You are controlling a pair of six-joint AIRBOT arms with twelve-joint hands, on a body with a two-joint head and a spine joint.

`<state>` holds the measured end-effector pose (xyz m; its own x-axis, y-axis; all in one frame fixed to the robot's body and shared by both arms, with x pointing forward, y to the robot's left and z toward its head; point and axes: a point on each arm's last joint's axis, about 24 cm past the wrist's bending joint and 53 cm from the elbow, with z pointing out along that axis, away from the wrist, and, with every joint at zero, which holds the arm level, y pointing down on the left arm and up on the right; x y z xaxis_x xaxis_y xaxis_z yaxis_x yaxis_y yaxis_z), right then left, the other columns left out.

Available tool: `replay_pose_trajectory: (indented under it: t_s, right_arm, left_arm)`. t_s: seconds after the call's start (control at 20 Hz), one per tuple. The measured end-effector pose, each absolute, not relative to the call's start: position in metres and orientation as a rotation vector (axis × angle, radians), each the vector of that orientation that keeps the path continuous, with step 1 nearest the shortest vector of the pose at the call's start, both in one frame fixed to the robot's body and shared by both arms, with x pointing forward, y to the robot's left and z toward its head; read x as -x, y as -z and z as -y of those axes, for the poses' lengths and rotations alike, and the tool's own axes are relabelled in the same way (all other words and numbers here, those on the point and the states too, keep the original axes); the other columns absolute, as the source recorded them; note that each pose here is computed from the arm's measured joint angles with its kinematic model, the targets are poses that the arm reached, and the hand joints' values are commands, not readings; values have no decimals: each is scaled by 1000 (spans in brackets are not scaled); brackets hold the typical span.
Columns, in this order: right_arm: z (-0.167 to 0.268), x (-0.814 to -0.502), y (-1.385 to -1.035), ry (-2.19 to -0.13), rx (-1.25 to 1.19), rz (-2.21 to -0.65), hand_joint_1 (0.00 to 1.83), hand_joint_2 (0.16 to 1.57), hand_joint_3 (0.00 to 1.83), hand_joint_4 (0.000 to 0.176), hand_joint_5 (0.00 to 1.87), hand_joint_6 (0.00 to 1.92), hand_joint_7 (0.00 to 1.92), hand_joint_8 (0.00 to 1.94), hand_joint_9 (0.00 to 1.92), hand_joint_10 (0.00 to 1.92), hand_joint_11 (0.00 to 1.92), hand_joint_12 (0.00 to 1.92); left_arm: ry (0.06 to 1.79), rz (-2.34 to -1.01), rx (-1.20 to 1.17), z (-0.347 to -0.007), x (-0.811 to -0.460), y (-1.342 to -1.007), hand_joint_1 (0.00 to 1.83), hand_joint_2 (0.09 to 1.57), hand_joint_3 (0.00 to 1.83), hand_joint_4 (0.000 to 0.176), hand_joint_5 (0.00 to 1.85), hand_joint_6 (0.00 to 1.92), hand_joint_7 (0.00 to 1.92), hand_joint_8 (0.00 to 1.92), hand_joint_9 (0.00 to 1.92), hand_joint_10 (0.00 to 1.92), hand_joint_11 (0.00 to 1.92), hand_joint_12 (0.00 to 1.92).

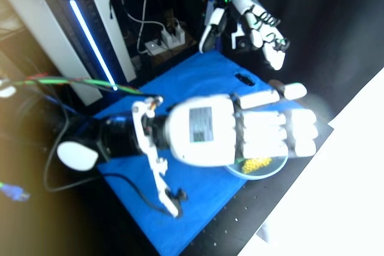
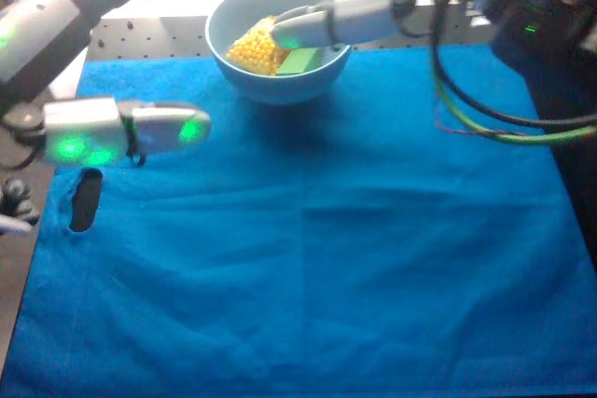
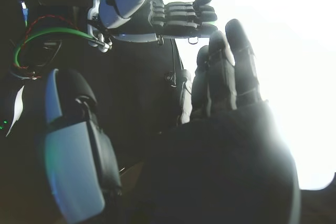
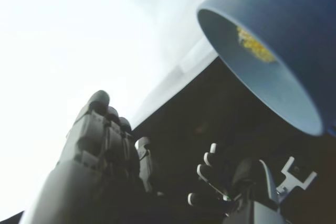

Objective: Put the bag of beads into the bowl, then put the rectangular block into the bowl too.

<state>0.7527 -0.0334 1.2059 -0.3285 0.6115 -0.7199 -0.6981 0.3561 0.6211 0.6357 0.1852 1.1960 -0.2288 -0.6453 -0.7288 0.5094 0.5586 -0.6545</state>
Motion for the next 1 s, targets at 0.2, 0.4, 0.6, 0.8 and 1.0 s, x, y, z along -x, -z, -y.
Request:
replay_pose_trajectory:
  t_s: [0.2, 0.4, 0.6, 0.8, 1.0]
  right_arm:
    - [107, -720, -1209, -1378, -9, -1296, 476, 867, 0, 176, 0, 0, 0, 0, 0, 0, 0, 0]
    - [160, -673, -1203, -1433, -119, -1259, 607, 954, 27, 176, 0, 0, 0, 0, 0, 0, 39, 18]
    - [189, -627, -1196, -1488, -205, -1223, 584, 938, 0, 176, 0, 0, 0, 0, 0, 0, 0, 0]
    - [221, -613, -1173, -1443, -359, -1213, 582, 929, 3, 176, 1, 0, 1, 0, 0, 0, 0, 0]
    - [231, -608, -1174, -1437, -396, -1182, 565, 953, 9, 176, 0, 0, 0, 0, 0, 0, 0, 0]
  left_arm:
    - [1063, -1380, 154, -208, -618, -1212, 763, 990, 6, 176, 3, 0, 163, 3, 260, 5, 0, 766]
    - [1082, -1375, 138, -210, -591, -1211, 634, 926, 0, 176, 0, 0, 193, 2, 292, 6, 0, 1014]
    - [1055, -1356, 180, -228, -575, -1210, 456, 928, 2, 145, 0, 0, 68, 0, 197, 0, 0, 1088]
    - [1076, -1322, 188, -227, -569, -1214, 314, 1061, 14, 146, 0, 0, 49, 0, 203, 2, 0, 1006]
    - [1080, -1334, 208, -228, -563, -1207, 365, 1122, 0, 176, 0, 0, 12, 6, 153, 3, 0, 642]
